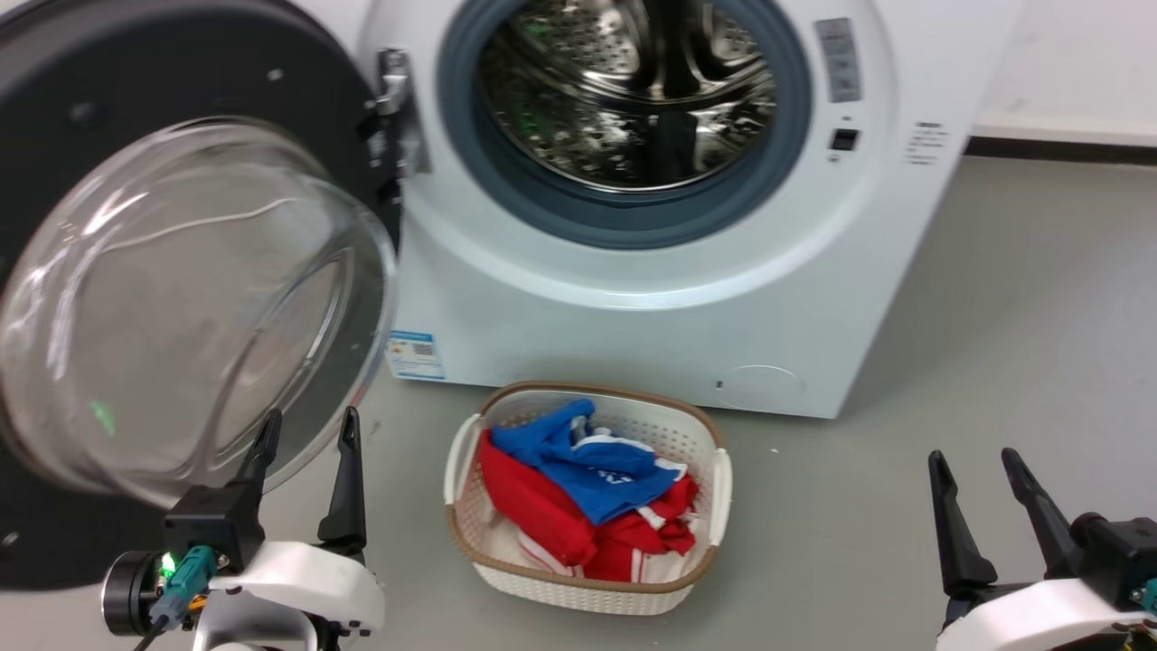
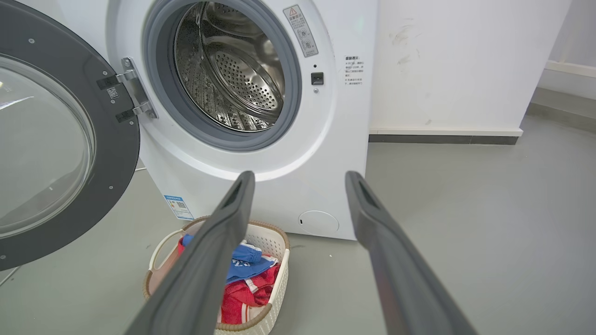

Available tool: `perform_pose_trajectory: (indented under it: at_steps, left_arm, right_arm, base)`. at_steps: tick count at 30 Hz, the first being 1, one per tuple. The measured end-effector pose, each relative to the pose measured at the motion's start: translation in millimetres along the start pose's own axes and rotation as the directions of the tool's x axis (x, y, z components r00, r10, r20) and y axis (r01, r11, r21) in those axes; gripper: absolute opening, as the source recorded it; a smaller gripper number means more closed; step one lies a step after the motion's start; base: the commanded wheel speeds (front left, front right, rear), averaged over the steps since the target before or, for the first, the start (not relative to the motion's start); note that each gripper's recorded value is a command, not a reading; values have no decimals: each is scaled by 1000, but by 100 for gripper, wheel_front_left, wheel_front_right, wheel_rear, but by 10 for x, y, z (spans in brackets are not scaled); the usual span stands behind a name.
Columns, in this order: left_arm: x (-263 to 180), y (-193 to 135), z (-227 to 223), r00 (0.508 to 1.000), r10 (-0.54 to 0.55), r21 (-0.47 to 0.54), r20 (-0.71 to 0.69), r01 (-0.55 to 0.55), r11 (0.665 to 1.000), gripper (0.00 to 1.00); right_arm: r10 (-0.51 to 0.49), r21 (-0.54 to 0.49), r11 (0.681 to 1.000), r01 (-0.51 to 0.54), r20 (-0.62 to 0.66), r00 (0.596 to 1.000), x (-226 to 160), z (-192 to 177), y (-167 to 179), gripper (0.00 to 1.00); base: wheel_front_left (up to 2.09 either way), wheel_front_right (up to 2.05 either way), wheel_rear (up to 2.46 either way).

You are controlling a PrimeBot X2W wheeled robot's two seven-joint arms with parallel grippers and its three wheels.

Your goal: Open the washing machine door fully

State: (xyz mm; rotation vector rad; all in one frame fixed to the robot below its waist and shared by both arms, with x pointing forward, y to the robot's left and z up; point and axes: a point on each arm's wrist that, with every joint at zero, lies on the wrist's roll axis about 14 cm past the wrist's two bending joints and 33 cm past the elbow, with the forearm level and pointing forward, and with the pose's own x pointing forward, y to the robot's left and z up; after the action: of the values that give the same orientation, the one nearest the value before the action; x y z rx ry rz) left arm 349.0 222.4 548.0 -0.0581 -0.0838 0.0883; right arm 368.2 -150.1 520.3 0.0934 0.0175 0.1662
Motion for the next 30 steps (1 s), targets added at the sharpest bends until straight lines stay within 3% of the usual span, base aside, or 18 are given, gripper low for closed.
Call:
perform_pose_trajectory:
  at_steps: [12,30]
  left_arm:
    - [263,-627,-250,981,-185,22,-53,186,982,100]
    - [317,-625,-394,982,-177,23,-67,178,984,100]
  right_arm:
    - [-117,-19,993,117,16,993,-305,83,-345,100]
    - [-92,-24,995,92,12,996,-171,60,-315,100]
  base:
    - [0,0,0]
    - [0,0,0]
